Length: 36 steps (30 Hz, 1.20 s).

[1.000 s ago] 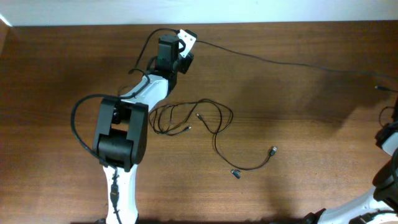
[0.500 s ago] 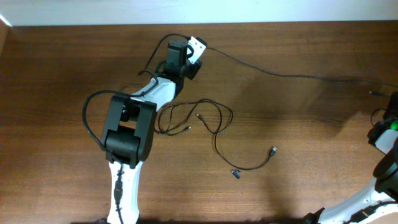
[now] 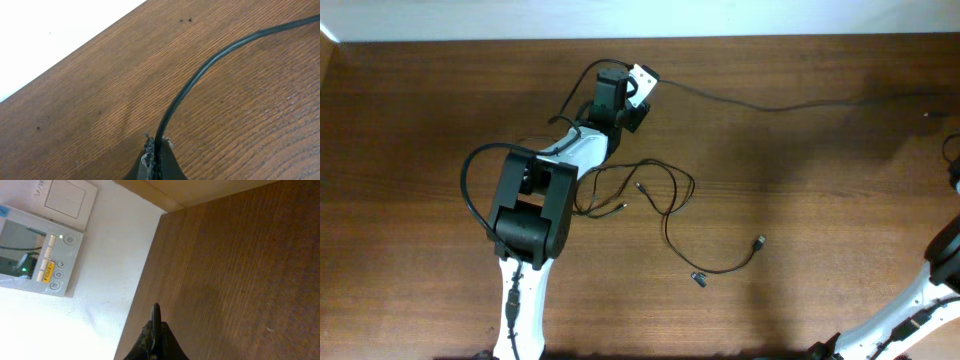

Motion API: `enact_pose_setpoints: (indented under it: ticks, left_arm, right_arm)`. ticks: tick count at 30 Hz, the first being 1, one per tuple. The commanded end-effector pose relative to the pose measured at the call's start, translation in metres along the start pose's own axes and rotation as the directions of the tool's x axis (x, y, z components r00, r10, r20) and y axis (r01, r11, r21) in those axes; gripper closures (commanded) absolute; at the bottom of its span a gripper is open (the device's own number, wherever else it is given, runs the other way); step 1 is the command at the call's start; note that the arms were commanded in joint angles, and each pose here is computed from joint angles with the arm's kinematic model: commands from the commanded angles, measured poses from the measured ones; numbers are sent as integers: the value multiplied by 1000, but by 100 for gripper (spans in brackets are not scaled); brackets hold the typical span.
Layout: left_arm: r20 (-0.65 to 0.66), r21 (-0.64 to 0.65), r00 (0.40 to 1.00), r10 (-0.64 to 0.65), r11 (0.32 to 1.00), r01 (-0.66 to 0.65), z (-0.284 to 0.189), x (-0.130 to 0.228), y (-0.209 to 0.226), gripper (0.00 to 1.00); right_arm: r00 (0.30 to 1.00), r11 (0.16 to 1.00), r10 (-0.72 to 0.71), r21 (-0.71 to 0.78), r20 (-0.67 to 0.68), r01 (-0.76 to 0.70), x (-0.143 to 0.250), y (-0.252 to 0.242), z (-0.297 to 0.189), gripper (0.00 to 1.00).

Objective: Untangle cables

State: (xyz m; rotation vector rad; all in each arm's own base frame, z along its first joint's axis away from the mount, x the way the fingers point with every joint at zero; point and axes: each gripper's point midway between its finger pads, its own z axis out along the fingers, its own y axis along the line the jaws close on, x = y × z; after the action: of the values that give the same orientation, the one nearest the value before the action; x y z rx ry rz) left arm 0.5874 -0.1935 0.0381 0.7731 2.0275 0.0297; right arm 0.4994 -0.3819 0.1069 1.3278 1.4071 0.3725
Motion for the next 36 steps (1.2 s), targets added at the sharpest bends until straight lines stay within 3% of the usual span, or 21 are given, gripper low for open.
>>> enact_pose_setpoints:
  ticks: [1,6,15,16,17,18,20,23,24,29,36]
  left_arm:
    - [-6,19,1000,14,1000,-14,5,6,-6,100]
    - [-11,21,1000,13,1000,-13,5,7,-7,100]
    - [-35,31,999,13,999,-12,5,13,-9,97]
    - [-39,33,999,13,999,-12,4,14,-10,82]
    - [-44,35,999,13,999,-11,4,15,-10,71]
    - [-52,39,999,13,999,-11,4,17,-11,40]
    - [-68,46,998,13,999,-10,4,21,-13,1]
    - [-74,48,997,13,999,-9,4,23,-13,1]
    - [-74,48,997,13,999,-9,4,23,-13,0]
    - [-67,45,998,13,999,-10,2,18,-11,1]
    - [-158,113,987,13,994,5,-35,-2,-8,1]
  right_arm:
    - [999,1000,-21,16,-35,22,14,-16,17,96]
    - [997,996,-2,87,-82,9,40,-57,28,96]
    - [997,991,7,137,-80,4,44,-75,30,96]
    - [997,991,7,137,-80,4,44,-75,30,94]
    - [997,991,7,137,-80,4,44,-75,30,82]
    - [997,991,7,137,-80,4,44,-75,30,64]
    - [996,991,8,134,-84,3,45,-74,30,41]
    - [995,993,11,119,-103,1,48,-72,30,8]
    - [993,994,14,111,-114,-1,50,-71,30,1]
    - [985,995,51,88,-166,-37,46,-69,24,1]
    - [977,970,106,234,-187,-61,28,-73,-3,1]
